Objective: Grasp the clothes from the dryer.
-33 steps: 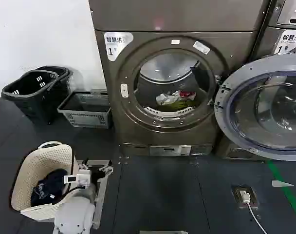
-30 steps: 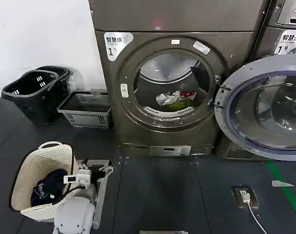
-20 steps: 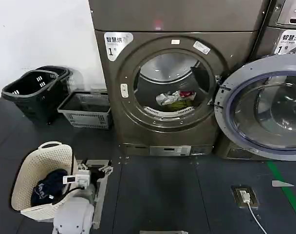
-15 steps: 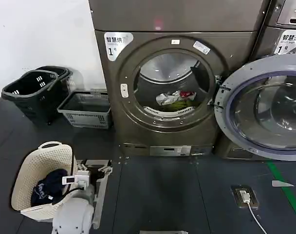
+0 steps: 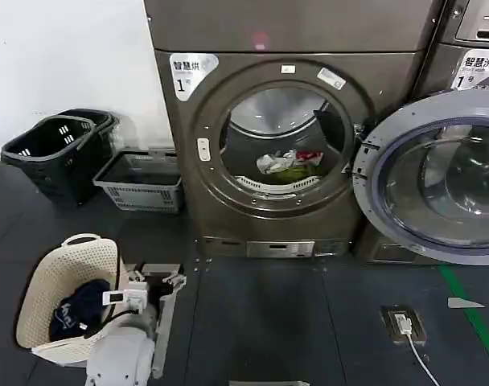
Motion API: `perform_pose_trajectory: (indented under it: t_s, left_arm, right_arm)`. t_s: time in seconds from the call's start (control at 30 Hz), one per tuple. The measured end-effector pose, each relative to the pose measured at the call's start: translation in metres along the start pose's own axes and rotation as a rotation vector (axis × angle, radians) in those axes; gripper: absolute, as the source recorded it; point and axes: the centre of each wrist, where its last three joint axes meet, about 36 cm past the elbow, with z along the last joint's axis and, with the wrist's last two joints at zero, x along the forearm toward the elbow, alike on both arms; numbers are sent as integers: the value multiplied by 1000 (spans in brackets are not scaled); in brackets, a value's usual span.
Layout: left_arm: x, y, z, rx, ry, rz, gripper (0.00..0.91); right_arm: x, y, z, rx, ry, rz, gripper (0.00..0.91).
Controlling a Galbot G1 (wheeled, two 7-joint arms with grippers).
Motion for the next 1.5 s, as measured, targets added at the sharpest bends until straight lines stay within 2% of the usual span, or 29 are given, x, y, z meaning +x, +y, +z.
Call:
perform_pose_trajectory:
  t_s: [1.5]
  left_arm:
    - [-2, 2, -1, 20, -3, 21, 907]
  right_arm:
    - [3, -2, 8, 9, 22, 27, 907]
